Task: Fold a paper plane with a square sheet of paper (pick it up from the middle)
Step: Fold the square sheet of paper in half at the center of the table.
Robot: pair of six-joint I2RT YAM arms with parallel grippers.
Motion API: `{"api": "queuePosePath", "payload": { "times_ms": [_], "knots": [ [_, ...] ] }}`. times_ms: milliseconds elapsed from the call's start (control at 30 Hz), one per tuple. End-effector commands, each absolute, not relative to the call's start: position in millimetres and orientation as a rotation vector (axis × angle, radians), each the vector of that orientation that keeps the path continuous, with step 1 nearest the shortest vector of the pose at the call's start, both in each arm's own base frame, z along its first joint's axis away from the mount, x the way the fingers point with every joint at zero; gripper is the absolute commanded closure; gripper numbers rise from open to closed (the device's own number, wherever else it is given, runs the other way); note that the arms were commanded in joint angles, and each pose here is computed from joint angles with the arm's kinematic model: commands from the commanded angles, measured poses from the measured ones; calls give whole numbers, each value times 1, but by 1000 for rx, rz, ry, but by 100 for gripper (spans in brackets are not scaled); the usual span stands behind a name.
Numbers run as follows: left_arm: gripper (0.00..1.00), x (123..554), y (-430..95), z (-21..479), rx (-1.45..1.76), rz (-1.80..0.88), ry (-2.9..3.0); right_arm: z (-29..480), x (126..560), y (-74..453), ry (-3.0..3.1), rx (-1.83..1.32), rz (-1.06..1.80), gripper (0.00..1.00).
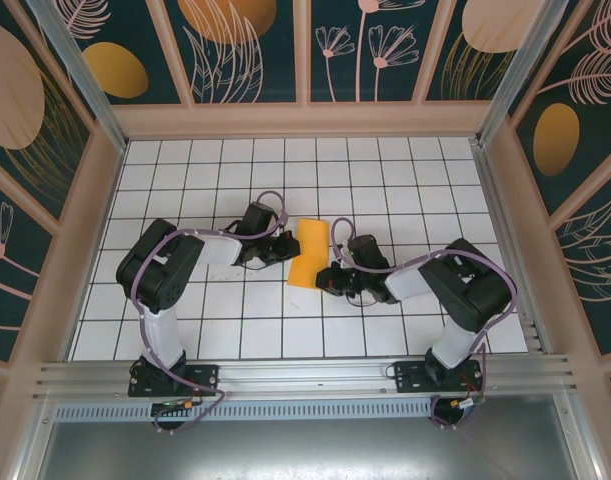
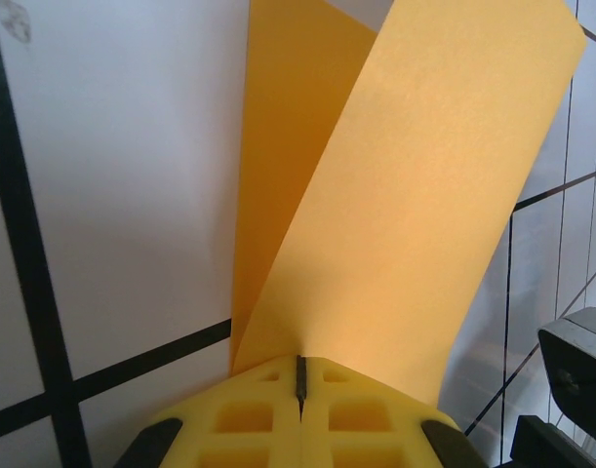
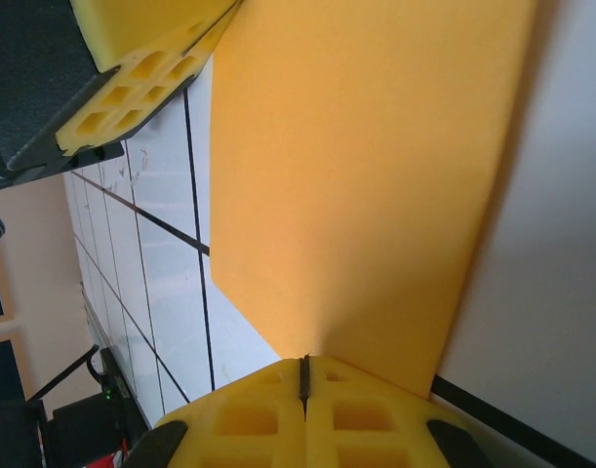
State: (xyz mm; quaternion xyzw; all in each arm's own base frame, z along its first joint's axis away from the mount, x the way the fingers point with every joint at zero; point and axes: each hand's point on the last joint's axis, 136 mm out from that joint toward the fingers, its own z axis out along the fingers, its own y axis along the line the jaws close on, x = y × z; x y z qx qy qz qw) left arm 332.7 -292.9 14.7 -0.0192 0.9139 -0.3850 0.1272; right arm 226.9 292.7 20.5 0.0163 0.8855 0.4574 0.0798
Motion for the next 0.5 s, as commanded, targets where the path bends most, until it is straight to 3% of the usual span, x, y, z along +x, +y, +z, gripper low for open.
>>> {"api": "queuePosePath", "payload": {
  "times_ms": [0, 467],
  "knots": [
    [100, 312, -279, -21, -85, -1017, 2793, 33, 225, 294, 2633, 20, 1362, 96],
    [100, 313, -280, -20, -75, -1020, 2793, 7, 216, 286, 2728, 36, 1280, 96]
  ]
}}
